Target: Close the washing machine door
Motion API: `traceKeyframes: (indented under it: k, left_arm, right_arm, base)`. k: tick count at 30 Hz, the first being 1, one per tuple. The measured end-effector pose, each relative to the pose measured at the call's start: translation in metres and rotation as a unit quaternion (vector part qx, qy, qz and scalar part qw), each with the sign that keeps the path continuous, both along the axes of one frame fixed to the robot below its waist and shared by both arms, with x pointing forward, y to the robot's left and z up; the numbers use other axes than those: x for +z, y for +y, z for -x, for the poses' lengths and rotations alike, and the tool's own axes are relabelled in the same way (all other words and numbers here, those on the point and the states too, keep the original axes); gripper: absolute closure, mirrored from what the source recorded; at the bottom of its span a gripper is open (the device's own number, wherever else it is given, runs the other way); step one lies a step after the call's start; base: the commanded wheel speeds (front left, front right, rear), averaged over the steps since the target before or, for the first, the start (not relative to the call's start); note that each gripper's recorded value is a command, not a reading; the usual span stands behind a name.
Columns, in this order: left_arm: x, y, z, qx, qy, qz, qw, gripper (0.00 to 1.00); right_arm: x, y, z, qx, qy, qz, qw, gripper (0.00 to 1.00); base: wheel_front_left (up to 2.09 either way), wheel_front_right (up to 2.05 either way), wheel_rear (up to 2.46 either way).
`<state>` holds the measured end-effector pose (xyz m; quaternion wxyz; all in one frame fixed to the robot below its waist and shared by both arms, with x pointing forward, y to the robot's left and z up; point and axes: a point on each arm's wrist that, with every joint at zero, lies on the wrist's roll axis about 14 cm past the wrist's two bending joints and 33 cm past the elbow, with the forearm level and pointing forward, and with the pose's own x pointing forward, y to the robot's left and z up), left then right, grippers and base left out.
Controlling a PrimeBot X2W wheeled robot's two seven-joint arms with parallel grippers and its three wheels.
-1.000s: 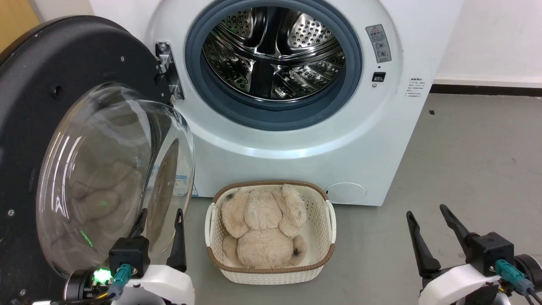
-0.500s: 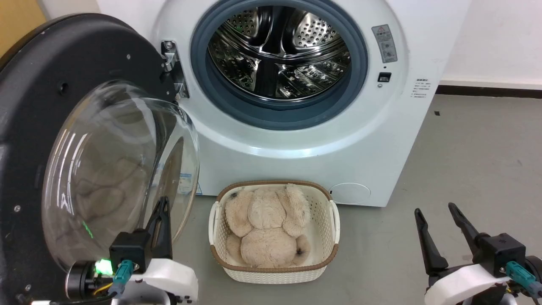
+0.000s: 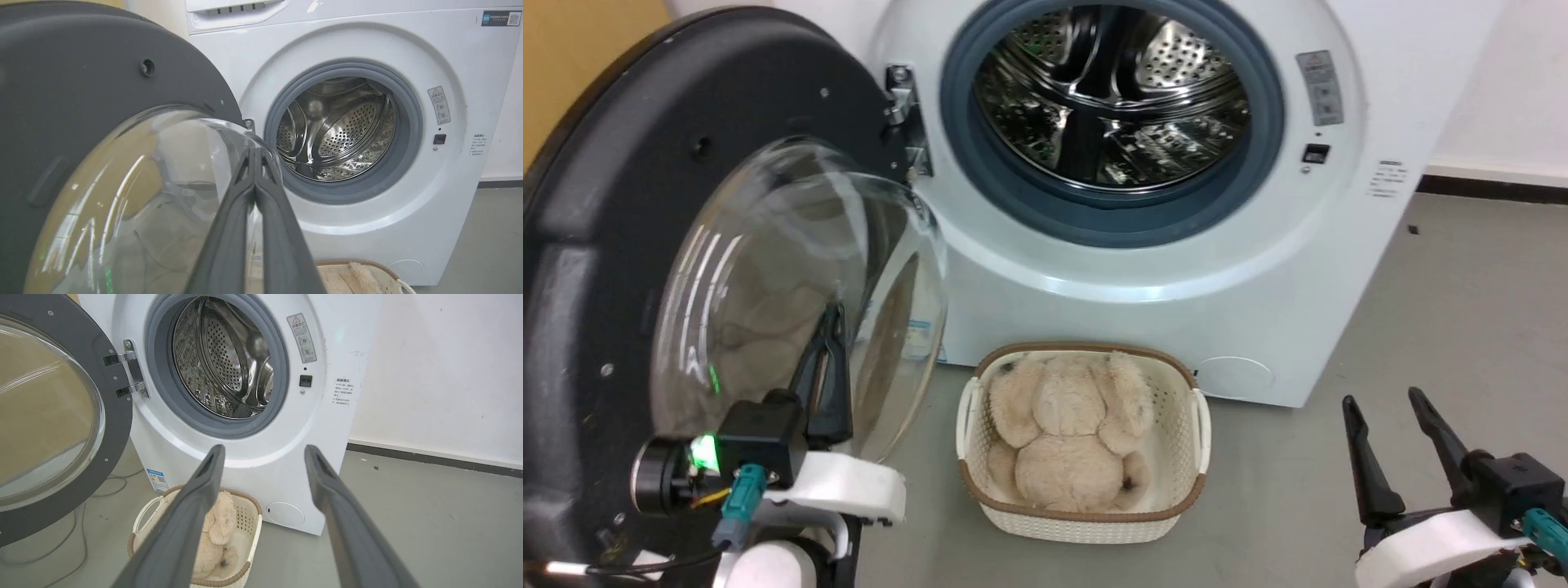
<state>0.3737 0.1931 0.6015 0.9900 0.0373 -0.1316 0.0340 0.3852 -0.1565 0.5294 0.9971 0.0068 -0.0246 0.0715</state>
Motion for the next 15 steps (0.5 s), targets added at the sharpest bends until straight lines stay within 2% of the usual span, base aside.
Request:
traceKeyframes:
  k: [15]
  left_arm:
    - [0.062,0.041,0.024,0.059,-0.103,-0.003,0.993,1.00]
  right_arm:
    - [0.000,0.030,-0.019,0.042,-0.010,-0.009,0.999,0.00]
  base:
    - [0.00,0.00,0.00]
